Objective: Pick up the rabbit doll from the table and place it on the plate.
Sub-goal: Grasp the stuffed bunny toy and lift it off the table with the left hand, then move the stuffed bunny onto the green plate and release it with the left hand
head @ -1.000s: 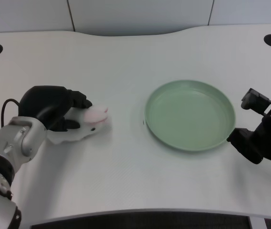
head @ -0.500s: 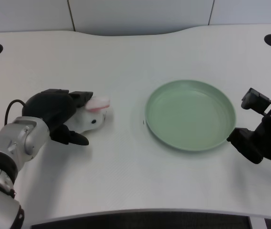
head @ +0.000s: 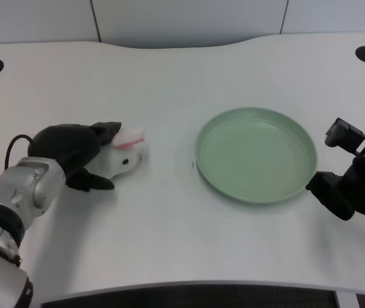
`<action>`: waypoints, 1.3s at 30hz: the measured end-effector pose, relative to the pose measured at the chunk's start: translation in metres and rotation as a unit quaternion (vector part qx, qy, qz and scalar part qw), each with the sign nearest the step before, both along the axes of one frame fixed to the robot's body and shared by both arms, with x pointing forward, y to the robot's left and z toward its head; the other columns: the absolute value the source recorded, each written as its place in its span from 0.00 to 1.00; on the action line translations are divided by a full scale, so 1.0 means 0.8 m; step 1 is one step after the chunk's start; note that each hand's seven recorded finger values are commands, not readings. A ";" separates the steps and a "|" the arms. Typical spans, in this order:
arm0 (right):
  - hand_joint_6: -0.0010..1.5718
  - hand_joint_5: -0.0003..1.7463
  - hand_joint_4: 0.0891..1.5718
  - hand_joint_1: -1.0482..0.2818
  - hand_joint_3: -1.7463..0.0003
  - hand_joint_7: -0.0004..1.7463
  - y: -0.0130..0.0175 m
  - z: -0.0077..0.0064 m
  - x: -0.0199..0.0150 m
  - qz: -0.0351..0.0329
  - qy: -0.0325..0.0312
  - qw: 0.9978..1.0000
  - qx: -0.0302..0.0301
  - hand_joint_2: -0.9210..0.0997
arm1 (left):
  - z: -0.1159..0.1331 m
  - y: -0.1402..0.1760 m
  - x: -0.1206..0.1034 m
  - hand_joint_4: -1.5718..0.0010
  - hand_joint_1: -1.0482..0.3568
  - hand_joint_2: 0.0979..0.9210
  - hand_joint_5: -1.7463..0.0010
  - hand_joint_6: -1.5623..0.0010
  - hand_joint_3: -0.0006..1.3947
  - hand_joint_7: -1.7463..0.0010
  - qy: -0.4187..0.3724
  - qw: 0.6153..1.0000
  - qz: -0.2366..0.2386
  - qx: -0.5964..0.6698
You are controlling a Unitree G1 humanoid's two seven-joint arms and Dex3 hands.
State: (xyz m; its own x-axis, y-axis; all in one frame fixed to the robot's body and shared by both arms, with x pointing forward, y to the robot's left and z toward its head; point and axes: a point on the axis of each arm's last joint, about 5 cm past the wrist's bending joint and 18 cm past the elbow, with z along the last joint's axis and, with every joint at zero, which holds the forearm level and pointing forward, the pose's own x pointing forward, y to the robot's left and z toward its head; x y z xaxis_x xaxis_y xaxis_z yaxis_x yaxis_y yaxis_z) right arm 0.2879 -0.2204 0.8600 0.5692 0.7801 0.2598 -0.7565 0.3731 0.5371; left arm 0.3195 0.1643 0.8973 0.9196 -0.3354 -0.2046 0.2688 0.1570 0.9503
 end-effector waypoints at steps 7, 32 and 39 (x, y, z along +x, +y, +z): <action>0.55 1.00 0.67 0.29 0.97 1.00 0.0000 0.0000 0.0000 0.002 -0.002 1.000 0.001 0.01 | 0.002 0.000 0.001 0.44 0.64 1.00 0.70 0.32 0.03 0.93 -0.027 0.999 0.012 -0.017; 0.53 1.00 0.65 0.29 0.95 1.00 -0.0005 0.0028 0.0015 0.002 -0.014 1.000 0.004 0.00 | 0.051 -0.032 0.022 0.52 0.67 0.93 0.40 0.23 0.00 0.96 -0.137 0.981 -0.066 -0.124; 0.54 1.00 0.66 0.28 0.96 1.00 -0.0011 0.0029 0.0012 -0.002 -0.019 1.000 0.001 0.01 | 0.073 -0.065 0.029 0.59 0.67 0.95 0.26 0.23 0.00 0.96 -0.171 0.969 -0.124 -0.128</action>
State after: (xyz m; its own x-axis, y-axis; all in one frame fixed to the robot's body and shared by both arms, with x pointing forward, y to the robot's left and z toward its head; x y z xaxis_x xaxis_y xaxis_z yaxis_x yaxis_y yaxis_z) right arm 0.2889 -0.2212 0.8624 0.5618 0.7774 0.2828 -0.7751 0.3753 0.5082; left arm 0.3428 0.1121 0.9556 0.8034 -0.5546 0.2165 0.0055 0.3705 0.9288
